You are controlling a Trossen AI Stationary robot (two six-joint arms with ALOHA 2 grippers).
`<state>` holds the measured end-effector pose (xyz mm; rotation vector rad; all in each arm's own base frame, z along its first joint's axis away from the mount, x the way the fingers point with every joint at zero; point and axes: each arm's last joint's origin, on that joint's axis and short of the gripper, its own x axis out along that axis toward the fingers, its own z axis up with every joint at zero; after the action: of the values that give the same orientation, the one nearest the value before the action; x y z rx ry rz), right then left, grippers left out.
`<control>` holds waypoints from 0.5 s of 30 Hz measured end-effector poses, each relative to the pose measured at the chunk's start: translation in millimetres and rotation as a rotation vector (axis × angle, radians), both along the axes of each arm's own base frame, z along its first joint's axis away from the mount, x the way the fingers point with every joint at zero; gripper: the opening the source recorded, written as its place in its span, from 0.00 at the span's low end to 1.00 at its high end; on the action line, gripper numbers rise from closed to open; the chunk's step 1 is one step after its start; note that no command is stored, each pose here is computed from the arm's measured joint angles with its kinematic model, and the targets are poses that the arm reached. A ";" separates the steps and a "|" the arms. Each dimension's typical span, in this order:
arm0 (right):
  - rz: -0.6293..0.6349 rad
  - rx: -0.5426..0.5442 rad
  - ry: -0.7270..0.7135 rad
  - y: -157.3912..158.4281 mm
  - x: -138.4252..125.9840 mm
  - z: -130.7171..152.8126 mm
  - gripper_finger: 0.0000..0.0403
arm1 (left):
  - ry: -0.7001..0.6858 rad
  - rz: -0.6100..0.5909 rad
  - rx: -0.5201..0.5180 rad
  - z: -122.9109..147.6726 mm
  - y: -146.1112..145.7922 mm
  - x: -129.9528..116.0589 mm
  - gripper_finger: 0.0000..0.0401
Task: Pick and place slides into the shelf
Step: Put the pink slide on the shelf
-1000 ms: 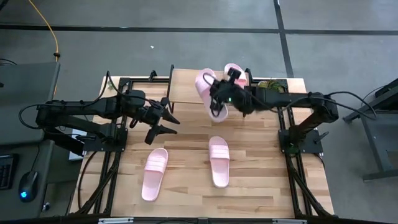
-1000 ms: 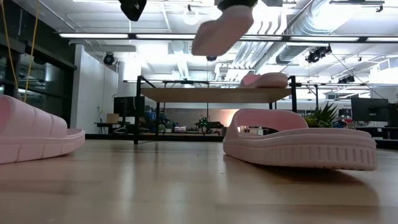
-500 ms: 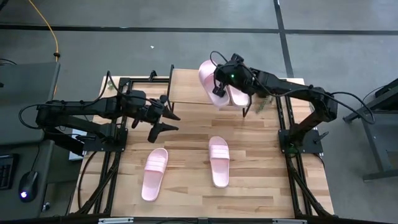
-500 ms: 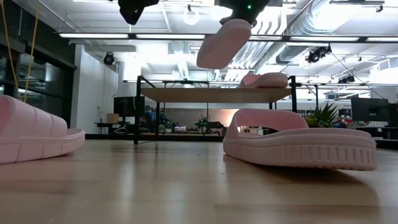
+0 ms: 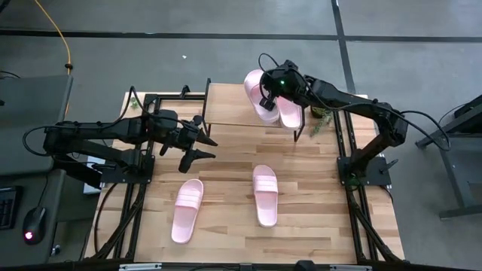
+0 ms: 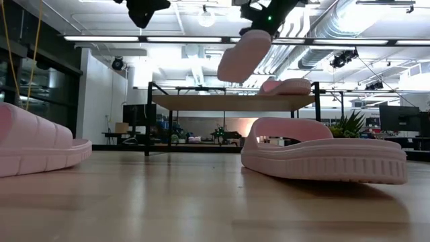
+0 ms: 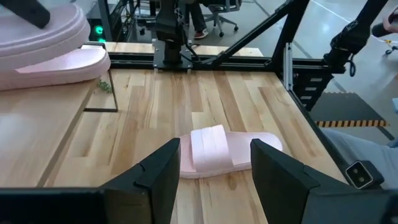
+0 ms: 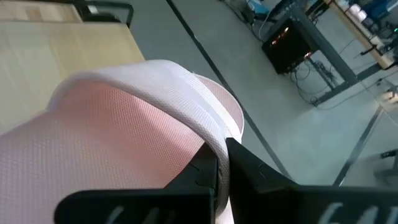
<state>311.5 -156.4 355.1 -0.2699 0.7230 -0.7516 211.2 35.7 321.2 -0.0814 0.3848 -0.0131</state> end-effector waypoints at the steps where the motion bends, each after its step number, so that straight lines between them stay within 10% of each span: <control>1: -0.003 0.006 0.007 -2.8 0.7 -2.7 0.00 | 0.001 0.003 0.003 -0.1 0.1 0.0 0.45; 15: -0.064 0.037 0.103 -26.6 18.5 -41.0 0.00 | 0.001 0.000 0.055 -0.1 0.6 0.0 0.45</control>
<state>330.1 -183.0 314.1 -0.2542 0.8450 -0.7890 211.1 36.4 321.1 -0.0269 0.3857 -0.0025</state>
